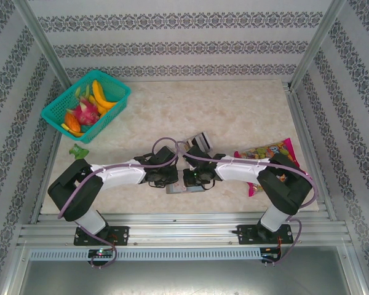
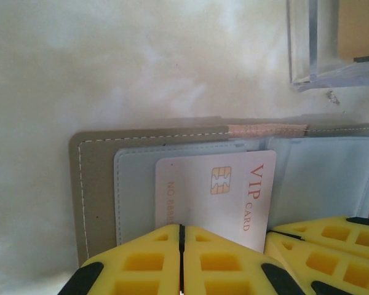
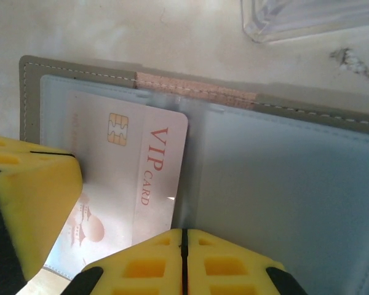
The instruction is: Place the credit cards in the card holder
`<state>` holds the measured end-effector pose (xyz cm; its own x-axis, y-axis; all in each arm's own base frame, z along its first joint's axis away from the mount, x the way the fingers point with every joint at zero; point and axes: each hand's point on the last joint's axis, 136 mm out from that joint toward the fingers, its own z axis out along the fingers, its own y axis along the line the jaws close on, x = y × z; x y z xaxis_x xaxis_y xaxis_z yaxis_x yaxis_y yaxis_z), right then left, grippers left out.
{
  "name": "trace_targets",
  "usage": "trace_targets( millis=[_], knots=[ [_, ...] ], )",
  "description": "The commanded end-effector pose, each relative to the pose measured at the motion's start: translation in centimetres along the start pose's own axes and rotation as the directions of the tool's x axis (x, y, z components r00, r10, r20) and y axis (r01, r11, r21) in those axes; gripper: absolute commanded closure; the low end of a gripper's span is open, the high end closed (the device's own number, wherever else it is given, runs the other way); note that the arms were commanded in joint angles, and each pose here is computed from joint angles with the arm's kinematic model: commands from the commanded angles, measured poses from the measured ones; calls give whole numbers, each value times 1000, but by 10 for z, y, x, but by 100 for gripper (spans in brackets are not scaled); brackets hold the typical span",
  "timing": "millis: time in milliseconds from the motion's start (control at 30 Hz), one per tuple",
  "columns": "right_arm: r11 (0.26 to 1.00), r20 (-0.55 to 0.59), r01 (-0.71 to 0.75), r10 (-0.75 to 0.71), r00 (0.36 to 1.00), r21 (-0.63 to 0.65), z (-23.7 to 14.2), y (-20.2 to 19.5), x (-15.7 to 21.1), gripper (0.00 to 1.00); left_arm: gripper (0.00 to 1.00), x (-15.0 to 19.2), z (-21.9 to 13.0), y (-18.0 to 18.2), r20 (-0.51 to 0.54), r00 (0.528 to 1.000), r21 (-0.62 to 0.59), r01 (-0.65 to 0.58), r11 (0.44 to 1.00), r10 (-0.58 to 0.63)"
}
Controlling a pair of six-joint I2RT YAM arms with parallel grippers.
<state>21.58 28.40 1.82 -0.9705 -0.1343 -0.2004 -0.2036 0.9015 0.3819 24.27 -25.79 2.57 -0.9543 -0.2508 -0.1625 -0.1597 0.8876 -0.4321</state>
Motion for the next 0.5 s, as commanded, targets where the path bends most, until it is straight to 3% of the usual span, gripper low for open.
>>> trace_targets(
  millis=[0,167,367,467],
  knots=[
    [998,4,-5,5,1000,62,-4,-14,4,90,91,11,8,30,-16,1000,-100,10,995,-11],
    [999,-3,-24,24,1000,37,1,-12,3,92,91,12,9,29,-11,1000,-81,16,997,-17],
    [987,5,-11,12,1000,-158,5,26,1,93,86,6,4,13,8,1000,-20,0,1000,0],
    [982,-13,1,-4,1000,-188,6,35,-1,92,82,3,0,9,25,1000,7,0,1000,0]
  ],
)
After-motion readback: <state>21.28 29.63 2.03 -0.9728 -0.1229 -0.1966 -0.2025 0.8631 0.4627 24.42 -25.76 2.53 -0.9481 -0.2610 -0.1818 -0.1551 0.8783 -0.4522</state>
